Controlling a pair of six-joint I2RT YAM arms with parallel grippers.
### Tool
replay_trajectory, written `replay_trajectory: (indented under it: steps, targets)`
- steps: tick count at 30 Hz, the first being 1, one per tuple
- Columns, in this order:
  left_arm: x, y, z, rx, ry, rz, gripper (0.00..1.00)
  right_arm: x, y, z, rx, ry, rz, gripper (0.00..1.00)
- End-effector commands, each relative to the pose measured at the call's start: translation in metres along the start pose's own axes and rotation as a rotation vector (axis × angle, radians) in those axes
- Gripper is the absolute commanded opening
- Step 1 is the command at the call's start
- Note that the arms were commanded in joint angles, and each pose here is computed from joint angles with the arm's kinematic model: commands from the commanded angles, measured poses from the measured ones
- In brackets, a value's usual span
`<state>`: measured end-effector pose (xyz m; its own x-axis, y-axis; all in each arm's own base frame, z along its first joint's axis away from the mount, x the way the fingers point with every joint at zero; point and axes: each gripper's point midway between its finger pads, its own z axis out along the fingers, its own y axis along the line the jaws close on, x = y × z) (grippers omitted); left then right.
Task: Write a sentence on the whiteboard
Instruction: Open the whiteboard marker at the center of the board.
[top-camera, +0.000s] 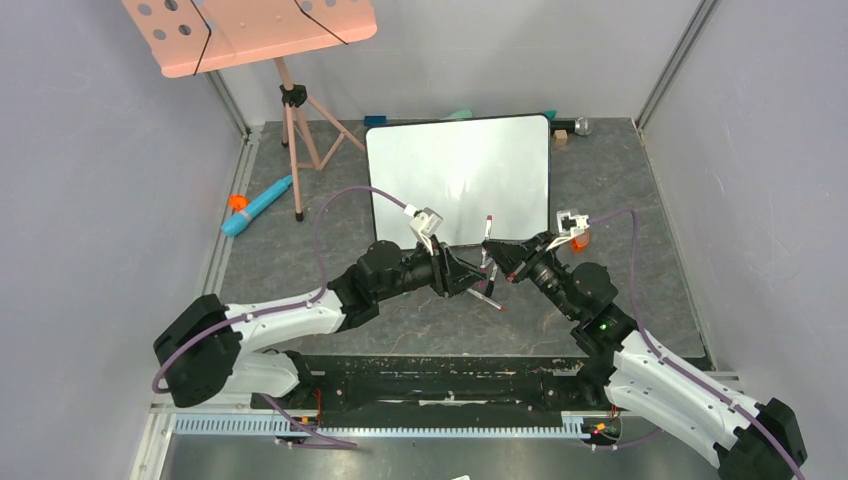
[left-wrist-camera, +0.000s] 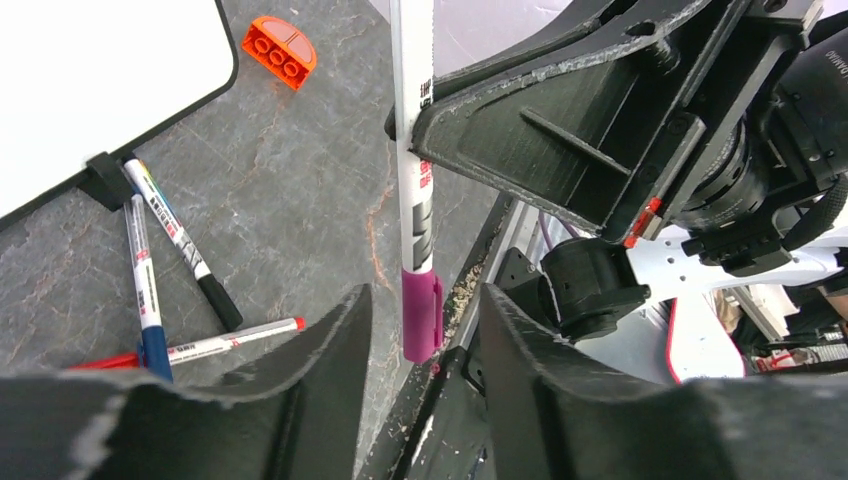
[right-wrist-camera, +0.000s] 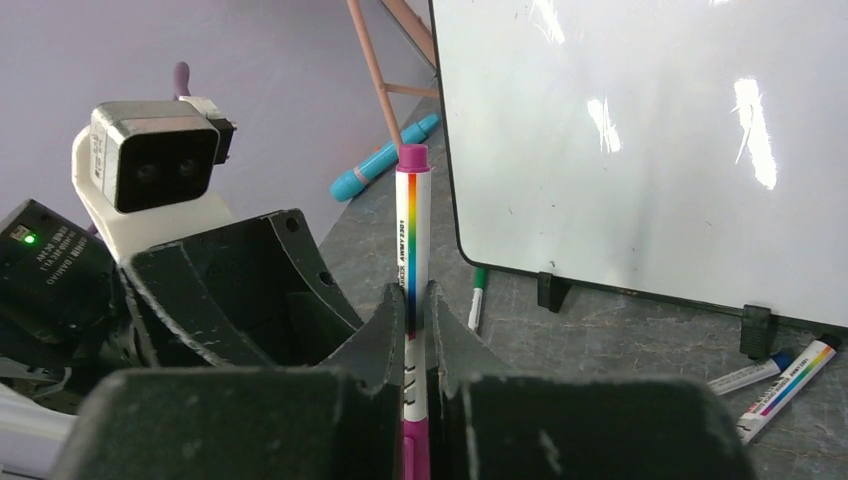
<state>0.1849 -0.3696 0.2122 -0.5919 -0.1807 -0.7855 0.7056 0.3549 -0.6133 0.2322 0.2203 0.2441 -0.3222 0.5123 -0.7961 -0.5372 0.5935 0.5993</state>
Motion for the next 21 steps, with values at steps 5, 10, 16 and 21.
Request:
replay_trajectory:
  steps: [5, 10, 16, 21]
  targets:
    - [-0.013, -0.014, 0.014, 0.073, -0.059, 0.017, 0.42, -0.023, 0.02, 0.001, -0.065, -0.075, 0.033, 0.0]
    - [-0.01, -0.01, 0.014, 0.058, -0.056, 0.013, 0.42, -0.025, 0.019, 0.001, -0.057, -0.079, 0.023, 0.0]
    - [-0.007, -0.02, 0.015, 0.116, -0.024, 0.058, 0.02, -0.024, 0.019, -0.001, -0.057, -0.078, 0.027, 0.0]
    - [-0.001, -0.008, 0.004, 0.051, 0.054, 0.228, 0.02, -0.025, 0.015, -0.003, -0.01, -0.038, -0.031, 0.6]
